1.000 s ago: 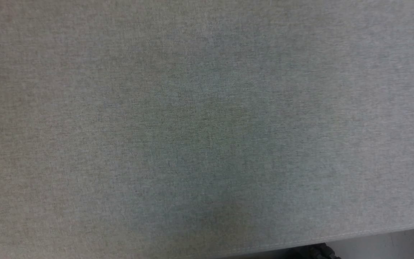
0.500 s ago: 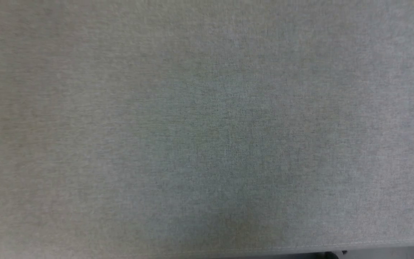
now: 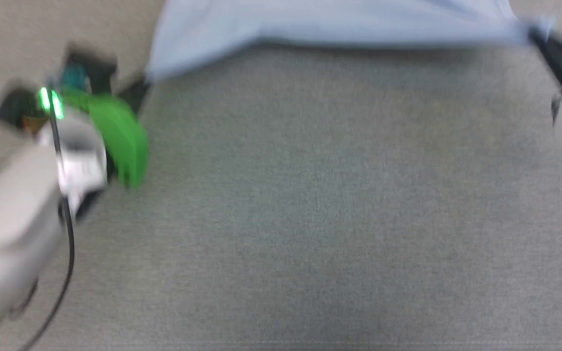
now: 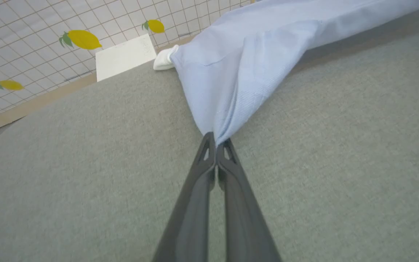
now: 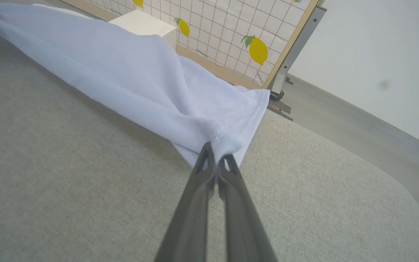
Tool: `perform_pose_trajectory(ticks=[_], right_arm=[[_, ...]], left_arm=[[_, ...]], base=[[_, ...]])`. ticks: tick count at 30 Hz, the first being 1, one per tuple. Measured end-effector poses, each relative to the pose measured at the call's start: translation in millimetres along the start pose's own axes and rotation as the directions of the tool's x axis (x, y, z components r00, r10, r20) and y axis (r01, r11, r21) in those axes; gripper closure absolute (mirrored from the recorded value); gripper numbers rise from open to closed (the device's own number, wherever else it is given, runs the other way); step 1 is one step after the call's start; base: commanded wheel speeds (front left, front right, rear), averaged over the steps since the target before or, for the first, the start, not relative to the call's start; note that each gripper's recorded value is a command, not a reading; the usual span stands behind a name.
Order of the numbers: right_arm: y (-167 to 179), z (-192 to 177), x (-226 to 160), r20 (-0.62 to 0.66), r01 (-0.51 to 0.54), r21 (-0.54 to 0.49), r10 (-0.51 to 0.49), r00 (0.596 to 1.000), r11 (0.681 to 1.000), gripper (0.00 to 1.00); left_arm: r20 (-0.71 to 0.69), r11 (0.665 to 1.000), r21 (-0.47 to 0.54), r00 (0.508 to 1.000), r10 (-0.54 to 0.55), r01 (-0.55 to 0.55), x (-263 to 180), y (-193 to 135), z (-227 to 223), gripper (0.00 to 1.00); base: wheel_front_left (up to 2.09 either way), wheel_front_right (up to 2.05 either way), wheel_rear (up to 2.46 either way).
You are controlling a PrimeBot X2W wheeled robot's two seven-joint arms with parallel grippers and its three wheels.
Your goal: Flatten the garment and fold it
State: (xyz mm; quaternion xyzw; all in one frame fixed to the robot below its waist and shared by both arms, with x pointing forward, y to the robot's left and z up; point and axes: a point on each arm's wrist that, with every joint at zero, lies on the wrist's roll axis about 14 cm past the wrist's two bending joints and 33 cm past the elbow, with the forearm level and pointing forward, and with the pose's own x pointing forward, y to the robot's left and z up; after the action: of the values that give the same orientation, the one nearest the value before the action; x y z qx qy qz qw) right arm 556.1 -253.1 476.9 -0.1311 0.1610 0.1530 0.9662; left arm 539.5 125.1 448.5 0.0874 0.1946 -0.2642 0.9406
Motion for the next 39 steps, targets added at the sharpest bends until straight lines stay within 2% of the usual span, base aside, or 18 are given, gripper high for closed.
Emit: perform_pose_trajectory(ticks=[6,14,15,19,26,28,30,34,39], right_arm=[[16,-35,-49,-0.103,-0.032,0.009,0.033,0.994,0.999,1.0],[43,-74,-105,-0.242,-0.083,0.097,0.105,0.965,0.992,1.0],[47,-86,-122,-0.294,-0.088,0.123,0.121,0.948,0.988,1.0],[60,-104,-153,-0.386,-0.118,0.153,0.17,0.907,0.981,1.0],[74,-128,-200,-0.524,-0.155,0.184,0.23,0.82,0.971,1.0],[77,-132,-207,-0.54,-0.156,0.2,0.242,0.806,0.967,1.0],[76,-130,-207,-0.534,-0.153,0.209,0.244,0.81,0.966,1.0],[69,-117,-196,-0.48,-0.13,0.226,0.226,0.848,0.965,1.0],[63,-97,-179,-0.394,-0.114,0.255,0.211,0.895,0.96,1.0]], left_arm=[[-0.148,0.998,-0.01,0.987,-0.063,0.062,-75,-44,-40,1.0],[-0.226,0.984,-0.065,0.958,-0.176,0.166,-146,-107,-56,1.0],[-0.248,0.978,-0.091,0.947,-0.205,0.188,-162,-122,-61,1.0],[-0.283,0.972,-0.132,0.932,-0.227,0.197,-188,-141,-71,1.0],[-0.335,0.956,-0.233,0.909,-0.249,0.176,-217,-169,-97,1.0],[-0.347,0.952,-0.248,0.901,-0.26,0.179,-220,-175,-103,1.0],[-0.341,0.95,-0.256,0.903,-0.262,0.179,-219,-177,-104,1.0],[-0.263,0.951,-0.272,0.938,-0.224,0.151,-202,-171,-87,1.0],[-0.101,0.958,-0.278,0.99,-0.095,0.063,-167,-138,-44,1.0]], base=[[0.0,0.0,0.0],[0.0,0.0,0.0],[0.0,0.0,0.0],[0.0,0.0,0.0],[0.0,0.0,0.0],[0.0,0.0,0.0],[0.0,0.0,0.0],[0.0,0.0,0.0],[0.0,0.0,0.0]])
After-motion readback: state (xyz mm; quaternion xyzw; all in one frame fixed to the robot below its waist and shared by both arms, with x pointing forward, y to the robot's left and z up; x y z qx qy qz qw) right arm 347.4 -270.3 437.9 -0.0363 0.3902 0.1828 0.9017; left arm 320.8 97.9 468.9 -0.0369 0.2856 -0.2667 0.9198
